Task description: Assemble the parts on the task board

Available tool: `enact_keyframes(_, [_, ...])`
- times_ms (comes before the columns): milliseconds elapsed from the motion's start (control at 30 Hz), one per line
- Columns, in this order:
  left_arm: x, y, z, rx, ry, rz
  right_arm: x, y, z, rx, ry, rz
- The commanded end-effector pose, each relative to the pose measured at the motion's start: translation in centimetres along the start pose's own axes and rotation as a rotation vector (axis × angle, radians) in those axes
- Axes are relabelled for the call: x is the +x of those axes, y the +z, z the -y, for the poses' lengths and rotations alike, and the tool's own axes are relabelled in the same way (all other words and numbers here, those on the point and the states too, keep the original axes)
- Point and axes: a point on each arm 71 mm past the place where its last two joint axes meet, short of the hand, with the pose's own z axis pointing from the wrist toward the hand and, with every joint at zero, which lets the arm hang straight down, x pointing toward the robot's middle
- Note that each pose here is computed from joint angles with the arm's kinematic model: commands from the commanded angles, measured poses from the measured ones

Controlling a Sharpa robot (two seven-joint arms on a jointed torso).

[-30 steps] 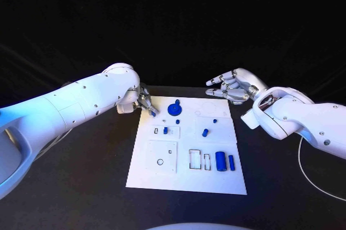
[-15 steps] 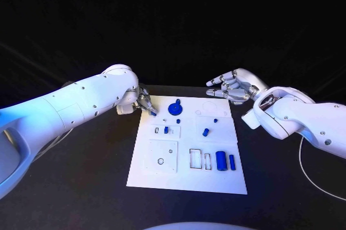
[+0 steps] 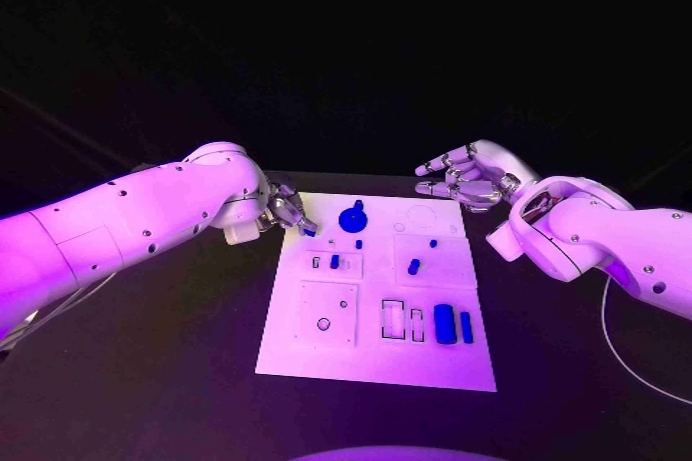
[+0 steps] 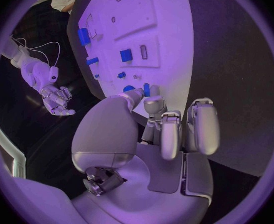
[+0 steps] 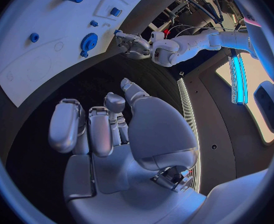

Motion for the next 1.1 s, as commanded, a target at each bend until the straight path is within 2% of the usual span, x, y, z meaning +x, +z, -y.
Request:
enact_keyframes(33, [0.69, -0.58, 0.36, 0.092, -0.037, 0.067, 0.1, 0.0, 0.2, 0.007, 0.001, -0.012])
enact_keyframes(267, [2.47, -1.28, 0.0, 0.125, -0.015, 0.053, 0.0, 0.0, 0.3, 0.011, 0.002, -0.013])
enact_keyframes(633, [4.43, -1.04, -0.29, 0.121, 0.023, -0.012, 0.1, 0.1, 0.4, 0.011, 0.004, -0.015])
enact_keyframes(800, [4.95, -0.89, -0.28, 0.091, 0.06, -0.031, 0.2, 0.1, 0.4, 0.009, 0.005, -0.017])
enact_keyframes(1100, [5.22, -0.8, -0.42, 0.039, 0.105, -0.04, 0.2, 0.1, 0.4, 0.008, 0.005, -0.018])
